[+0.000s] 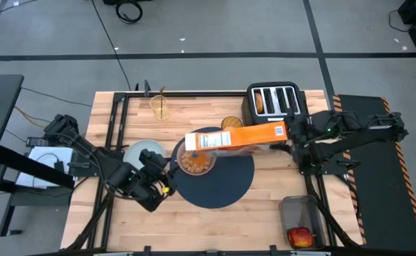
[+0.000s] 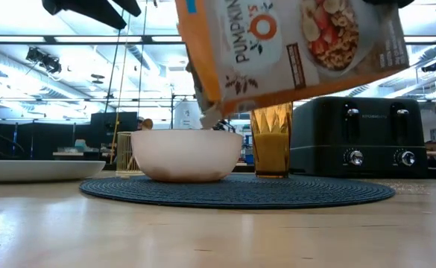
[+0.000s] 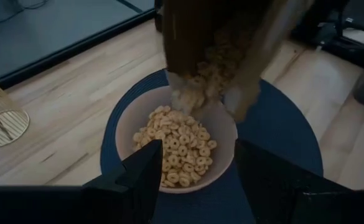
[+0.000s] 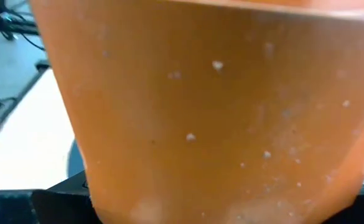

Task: Arrange a breakfast setting
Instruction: Pour the cereal from the orange cereal box into the light orange bowl

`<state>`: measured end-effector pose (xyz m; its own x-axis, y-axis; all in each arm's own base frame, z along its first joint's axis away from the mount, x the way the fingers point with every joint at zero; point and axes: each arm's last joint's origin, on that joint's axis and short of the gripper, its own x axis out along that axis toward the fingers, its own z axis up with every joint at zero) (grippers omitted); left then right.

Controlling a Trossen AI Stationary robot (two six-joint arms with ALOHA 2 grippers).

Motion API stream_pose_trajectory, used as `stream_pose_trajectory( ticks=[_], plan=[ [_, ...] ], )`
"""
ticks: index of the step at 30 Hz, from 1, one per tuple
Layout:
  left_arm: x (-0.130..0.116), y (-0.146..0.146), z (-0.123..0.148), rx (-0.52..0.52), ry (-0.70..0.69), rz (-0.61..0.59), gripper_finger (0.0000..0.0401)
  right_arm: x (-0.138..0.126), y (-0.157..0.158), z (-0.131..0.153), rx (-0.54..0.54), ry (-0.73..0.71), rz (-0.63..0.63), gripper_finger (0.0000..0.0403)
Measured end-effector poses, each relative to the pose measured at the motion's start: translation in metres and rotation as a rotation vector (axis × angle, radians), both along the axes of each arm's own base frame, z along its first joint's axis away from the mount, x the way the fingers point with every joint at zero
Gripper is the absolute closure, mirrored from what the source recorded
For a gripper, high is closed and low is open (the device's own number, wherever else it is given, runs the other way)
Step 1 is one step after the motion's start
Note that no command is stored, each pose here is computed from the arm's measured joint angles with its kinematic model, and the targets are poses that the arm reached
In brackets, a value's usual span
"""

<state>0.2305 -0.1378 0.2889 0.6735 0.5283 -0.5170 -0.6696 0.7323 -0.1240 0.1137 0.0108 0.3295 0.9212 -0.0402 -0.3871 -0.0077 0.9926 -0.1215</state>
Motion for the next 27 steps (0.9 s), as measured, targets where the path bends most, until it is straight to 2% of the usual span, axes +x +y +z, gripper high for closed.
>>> stream_pose_trajectory(
  ticks=[7, 11, 14, 17, 20, 24, 27],
  plan=[
    [-0.005, 0.005, 0.009, -0.014, -0.017, -0.013, 0.0195, -0.011, -0.001, -0.012, 0.067, -0.049, 0.002, 0.0111],
    [-0.009, 0.007, 0.022, -0.024, -0.048, -0.066, 0.0195, -0.016, -0.001, -0.022, 0.103, -0.1, -0.001, 0.0111],
    [-0.005, 0.006, 0.028, -0.109, -0.02, -0.191, 0.0195, -0.019, -0.002, -0.029, 0.121, -0.127, -0.003, 0.0111],
    [0.008, 0.005, 0.032, -0.211, -0.024, -0.336, 0.02, -0.022, -0.002, -0.034, 0.143, -0.164, 0.0, 0.0111],
    [0.017, 0.009, 0.033, -0.166, -0.023, -0.388, 0.0207, -0.024, -0.002, -0.046, 0.171, -0.182, 0.014, 0.0111],
    [0.019, 0.016, 0.032, -0.097, -0.03, -0.347, 0.0208, -0.026, -0.002, -0.06, 0.211, -0.212, 0.015, 0.0111],
    [0.016, 0.021, 0.012, -0.1, -0.025, -0.335, 0.0208, -0.028, -0.002, -0.067, 0.244, -0.26, 0.027, 0.0111]
  ],
)
